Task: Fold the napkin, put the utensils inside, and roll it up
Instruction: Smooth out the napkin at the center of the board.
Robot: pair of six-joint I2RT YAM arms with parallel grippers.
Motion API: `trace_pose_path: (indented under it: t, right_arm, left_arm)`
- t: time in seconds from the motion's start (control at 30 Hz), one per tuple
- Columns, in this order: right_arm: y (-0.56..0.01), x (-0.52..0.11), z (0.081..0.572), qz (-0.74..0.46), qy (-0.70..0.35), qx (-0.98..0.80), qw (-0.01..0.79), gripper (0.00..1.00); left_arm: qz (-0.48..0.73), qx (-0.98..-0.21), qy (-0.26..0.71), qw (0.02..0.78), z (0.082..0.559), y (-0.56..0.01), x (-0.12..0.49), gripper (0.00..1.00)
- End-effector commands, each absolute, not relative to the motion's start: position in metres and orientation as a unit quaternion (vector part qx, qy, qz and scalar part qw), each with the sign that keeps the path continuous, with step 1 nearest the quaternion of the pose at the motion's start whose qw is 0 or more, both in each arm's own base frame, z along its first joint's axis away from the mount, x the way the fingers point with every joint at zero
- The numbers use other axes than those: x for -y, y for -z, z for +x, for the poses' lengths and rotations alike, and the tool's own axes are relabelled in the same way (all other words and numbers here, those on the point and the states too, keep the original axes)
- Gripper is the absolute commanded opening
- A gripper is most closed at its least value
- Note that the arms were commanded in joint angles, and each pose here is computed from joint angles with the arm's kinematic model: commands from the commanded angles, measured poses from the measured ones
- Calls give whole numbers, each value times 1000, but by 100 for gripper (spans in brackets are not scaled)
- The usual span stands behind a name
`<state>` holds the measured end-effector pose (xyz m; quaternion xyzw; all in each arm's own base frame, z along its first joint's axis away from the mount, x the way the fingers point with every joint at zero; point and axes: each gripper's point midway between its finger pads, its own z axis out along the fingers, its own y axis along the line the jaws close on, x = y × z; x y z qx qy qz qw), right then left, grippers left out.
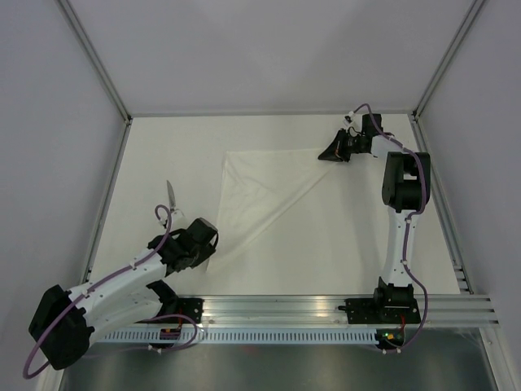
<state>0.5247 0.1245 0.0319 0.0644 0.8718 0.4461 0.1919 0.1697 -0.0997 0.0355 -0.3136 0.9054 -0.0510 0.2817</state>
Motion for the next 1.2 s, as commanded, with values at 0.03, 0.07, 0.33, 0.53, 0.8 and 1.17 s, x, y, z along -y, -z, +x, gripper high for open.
trace_pose_path:
  t: [0.03, 0.07, 0.33, 0.53, 0.8, 1.17]
  right_arm:
    - [-39, -122, 535, 55, -438, -873, 205, 1]
    - [-38, -121, 534, 56, -437, -874, 205, 0]
    - [-34, -121, 532, 59, -438, -875, 199, 1]
    - [-32, -122, 533, 60, -439, -874, 198, 0]
    - [-25, -122, 531, 63, -437, -876, 193, 0]
    - [-15, -117, 534, 86, -426, -881, 187, 0]
  left_arm:
    - [-290, -903, 90, 303, 181, -48, 114, 50]
    - [-287, -904, 93, 302, 181, -47, 116, 50]
    - [-265, -922, 88, 267, 174, -26, 123, 50]
    - [-272, -918, 90, 274, 174, -25, 121, 43]
    - [-273, -918, 90, 273, 173, -24, 120, 13]
    - [-276, -917, 103, 270, 166, -21, 118, 2]
